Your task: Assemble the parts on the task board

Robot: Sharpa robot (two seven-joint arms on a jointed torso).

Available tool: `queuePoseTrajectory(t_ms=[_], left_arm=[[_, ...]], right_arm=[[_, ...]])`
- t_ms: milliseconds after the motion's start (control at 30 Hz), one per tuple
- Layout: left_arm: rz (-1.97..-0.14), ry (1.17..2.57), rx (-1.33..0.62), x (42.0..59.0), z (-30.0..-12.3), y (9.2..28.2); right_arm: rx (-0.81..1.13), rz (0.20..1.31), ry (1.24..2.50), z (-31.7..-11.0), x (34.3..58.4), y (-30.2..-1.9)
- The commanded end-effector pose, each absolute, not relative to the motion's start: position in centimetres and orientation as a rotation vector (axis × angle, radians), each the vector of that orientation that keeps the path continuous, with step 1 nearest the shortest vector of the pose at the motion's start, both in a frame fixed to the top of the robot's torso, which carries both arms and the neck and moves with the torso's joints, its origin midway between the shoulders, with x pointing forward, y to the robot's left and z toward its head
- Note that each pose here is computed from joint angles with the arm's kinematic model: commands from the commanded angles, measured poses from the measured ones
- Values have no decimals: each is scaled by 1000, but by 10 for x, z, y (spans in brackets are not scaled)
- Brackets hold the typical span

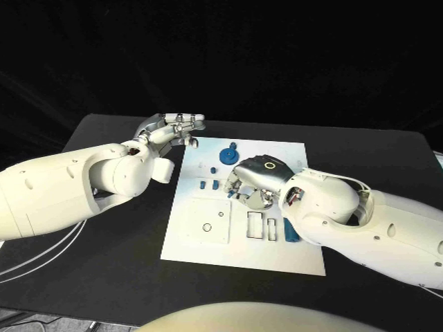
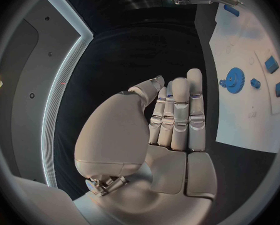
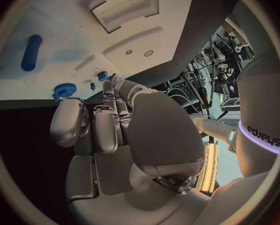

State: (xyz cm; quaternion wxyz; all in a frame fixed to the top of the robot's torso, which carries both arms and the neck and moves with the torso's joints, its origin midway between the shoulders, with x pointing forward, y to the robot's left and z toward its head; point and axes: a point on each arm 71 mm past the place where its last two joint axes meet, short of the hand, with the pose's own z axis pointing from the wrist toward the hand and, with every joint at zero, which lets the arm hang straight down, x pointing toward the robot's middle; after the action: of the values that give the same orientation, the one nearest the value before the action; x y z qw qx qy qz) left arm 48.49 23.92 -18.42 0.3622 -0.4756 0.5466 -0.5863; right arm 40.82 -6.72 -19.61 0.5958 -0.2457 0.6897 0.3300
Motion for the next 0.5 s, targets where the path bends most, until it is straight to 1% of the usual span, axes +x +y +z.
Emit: queuePoseTrajectory(t_ms=[33,300,500], left_arm=[[-1534,1418,-1212,484,-183,236],[-1539,1423,-1211,484,-184,233],[-1540,1424,-1212,484,-184,233]], right_arm=[[-602,787,1632,-205,405,-61],[-624,796,1674,-221,401,-52],[-637,794,1697,-227,399,-50]])
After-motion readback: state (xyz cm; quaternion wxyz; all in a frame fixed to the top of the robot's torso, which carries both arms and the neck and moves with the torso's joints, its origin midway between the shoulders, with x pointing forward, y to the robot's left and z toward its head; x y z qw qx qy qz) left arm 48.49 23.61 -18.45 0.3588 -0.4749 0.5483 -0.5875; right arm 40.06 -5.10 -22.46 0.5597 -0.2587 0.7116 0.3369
